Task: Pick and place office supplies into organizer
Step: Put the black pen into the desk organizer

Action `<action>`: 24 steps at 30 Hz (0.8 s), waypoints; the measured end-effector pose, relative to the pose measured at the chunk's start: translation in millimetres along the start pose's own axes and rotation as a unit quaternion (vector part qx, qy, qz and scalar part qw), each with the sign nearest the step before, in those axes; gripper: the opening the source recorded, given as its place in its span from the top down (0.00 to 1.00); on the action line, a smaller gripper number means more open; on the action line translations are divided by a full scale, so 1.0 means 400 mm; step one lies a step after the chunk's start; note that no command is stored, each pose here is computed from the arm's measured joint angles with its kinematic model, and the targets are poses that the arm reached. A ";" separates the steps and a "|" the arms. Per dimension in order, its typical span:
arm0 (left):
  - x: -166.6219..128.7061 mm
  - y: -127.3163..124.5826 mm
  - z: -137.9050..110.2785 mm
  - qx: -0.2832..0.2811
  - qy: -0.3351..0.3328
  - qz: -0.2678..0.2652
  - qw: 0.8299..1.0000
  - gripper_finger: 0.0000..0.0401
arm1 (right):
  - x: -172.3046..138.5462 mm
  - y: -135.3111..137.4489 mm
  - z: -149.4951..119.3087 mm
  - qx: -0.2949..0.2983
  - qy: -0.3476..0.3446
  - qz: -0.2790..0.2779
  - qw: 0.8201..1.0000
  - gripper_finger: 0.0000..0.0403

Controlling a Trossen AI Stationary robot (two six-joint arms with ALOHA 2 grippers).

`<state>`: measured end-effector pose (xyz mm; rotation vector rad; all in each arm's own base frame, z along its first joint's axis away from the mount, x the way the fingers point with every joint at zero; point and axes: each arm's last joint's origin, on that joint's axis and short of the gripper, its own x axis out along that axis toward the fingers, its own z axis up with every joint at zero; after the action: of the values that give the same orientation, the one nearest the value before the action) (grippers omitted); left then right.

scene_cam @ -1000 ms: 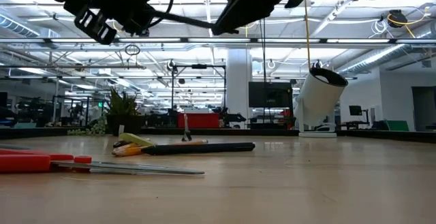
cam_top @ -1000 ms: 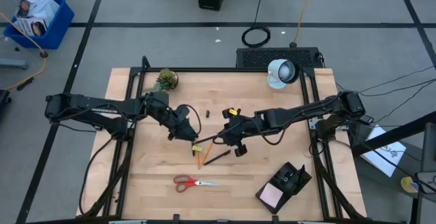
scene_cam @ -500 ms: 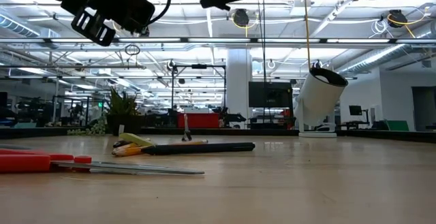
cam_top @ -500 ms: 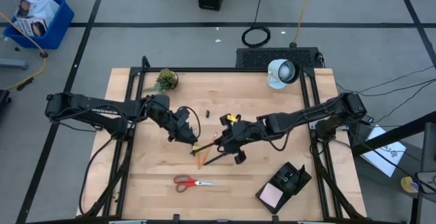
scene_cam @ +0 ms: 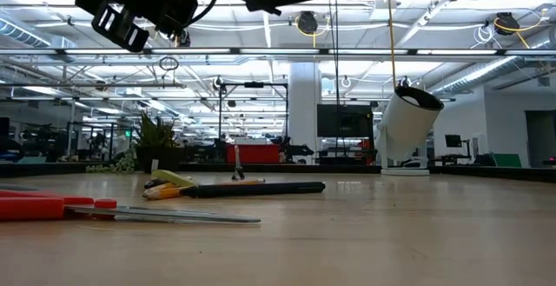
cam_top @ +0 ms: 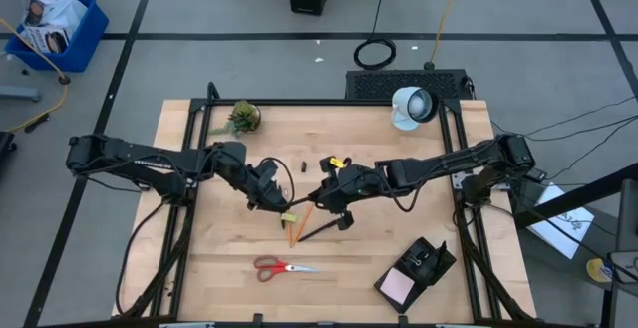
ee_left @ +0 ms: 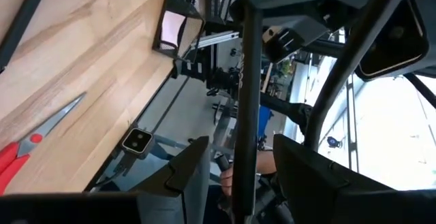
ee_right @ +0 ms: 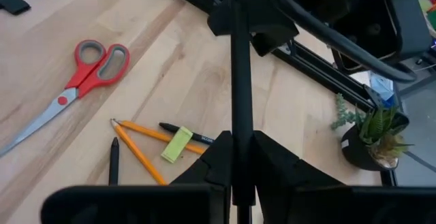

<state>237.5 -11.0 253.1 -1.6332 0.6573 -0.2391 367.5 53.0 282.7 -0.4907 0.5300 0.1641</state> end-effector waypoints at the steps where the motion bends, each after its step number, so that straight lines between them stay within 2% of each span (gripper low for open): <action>1: 0.000 0.000 0.000 0.000 0.000 0.000 1.000 0.59 | 0.000 -0.001 0.000 0.000 0.000 0.000 1.000 0.91; 10: 0.004 0.000 -0.008 0.005 0.010 0.001 1.000 0.61 | 0.000 -0.002 0.002 0.000 -0.006 -0.002 1.000 0.92; 18: 0.007 0.000 -0.011 0.015 0.004 0.001 1.000 0.83 | 0.001 -0.001 0.003 0.000 -0.007 -0.003 1.000 0.93; 22: 0.007 -0.001 -0.012 0.042 0.003 -0.001 0.999 0.95 | 0.001 -0.001 0.004 0.001 -0.009 -0.003 1.000 0.91; 24: 0.007 -0.002 -0.012 0.054 0.003 -0.001 0.999 0.96 | 0.002 -0.001 0.004 0.002 -0.009 -0.004 1.000 0.91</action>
<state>237.5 -16.4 254.0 -1.5309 0.6367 -0.2773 368.9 53.3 283.7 -0.4865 0.5113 0.1601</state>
